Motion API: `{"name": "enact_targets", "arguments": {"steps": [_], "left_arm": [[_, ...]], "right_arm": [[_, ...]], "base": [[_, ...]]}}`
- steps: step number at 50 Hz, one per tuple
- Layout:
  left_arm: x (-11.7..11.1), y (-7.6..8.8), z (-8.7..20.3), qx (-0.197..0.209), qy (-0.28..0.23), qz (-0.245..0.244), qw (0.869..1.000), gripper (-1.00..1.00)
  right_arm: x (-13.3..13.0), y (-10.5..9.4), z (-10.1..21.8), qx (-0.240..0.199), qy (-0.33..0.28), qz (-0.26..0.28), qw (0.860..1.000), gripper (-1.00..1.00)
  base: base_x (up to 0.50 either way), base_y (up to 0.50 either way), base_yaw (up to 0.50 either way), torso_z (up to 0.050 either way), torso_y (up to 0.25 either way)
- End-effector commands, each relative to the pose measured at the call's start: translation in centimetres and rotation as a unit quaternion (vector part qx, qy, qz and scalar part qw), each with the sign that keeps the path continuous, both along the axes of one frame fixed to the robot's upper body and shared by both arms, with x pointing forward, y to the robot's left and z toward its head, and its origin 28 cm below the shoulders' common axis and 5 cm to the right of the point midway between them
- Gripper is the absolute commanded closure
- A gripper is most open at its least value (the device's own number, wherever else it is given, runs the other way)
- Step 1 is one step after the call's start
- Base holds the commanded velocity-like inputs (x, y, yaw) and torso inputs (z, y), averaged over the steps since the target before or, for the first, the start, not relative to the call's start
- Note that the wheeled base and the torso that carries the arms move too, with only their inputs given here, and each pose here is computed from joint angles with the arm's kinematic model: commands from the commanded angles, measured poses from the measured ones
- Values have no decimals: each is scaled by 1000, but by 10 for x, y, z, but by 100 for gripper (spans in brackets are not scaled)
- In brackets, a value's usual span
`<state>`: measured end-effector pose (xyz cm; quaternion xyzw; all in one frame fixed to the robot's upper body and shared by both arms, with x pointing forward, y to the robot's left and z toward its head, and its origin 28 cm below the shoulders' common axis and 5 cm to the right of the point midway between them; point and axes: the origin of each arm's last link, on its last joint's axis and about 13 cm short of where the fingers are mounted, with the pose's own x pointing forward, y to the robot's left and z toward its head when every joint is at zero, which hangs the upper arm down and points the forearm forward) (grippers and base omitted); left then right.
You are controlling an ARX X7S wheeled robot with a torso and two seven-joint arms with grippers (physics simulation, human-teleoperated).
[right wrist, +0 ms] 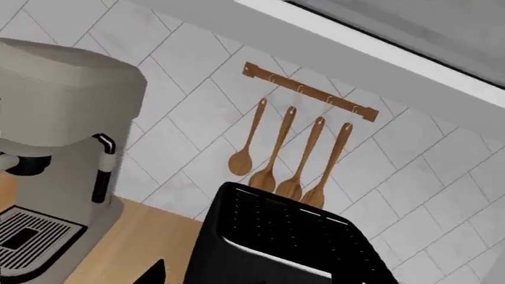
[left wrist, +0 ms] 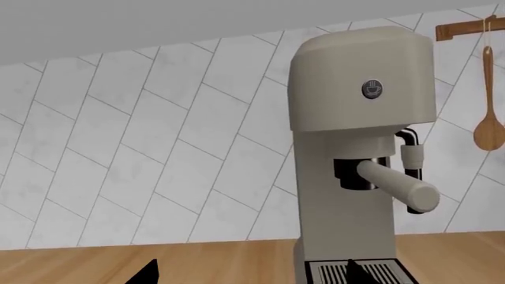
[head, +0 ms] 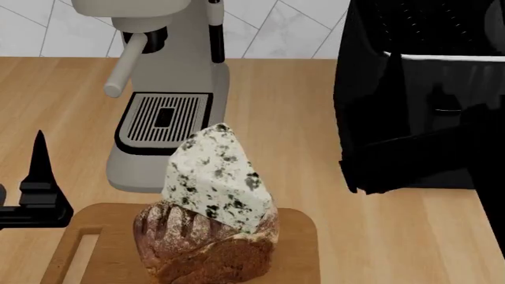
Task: Pick up the wedge of cheese and place it on the slice of bread to prepare a simple cheese on bread dish.
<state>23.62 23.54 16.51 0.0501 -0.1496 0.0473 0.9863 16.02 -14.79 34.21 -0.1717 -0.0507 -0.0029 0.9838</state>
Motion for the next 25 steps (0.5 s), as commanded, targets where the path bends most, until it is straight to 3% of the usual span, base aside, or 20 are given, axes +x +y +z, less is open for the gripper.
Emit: {"name": "enact_targets", "arguments": {"steps": [1, 6, 25], "left_arm": [[-1, 0, 1, -5, -6, 0, 1000, -100], [-1, 0, 0, -5, -6, 0, 1000, -100], [-6, -4, 6, 4, -9, -4, 1000, -100]], "right_arm": [[11, -10, -12, 1, -26, -83, 996, -100], [10, -11, -1, 4, -32, -102, 994, -100], [15, -8, 2, 28, -32, -89, 995, -100]], "base": [[0, 0, 0, 0, 0], [0, 0, 0, 0, 0], [0, 0, 0, 0, 0]]}}
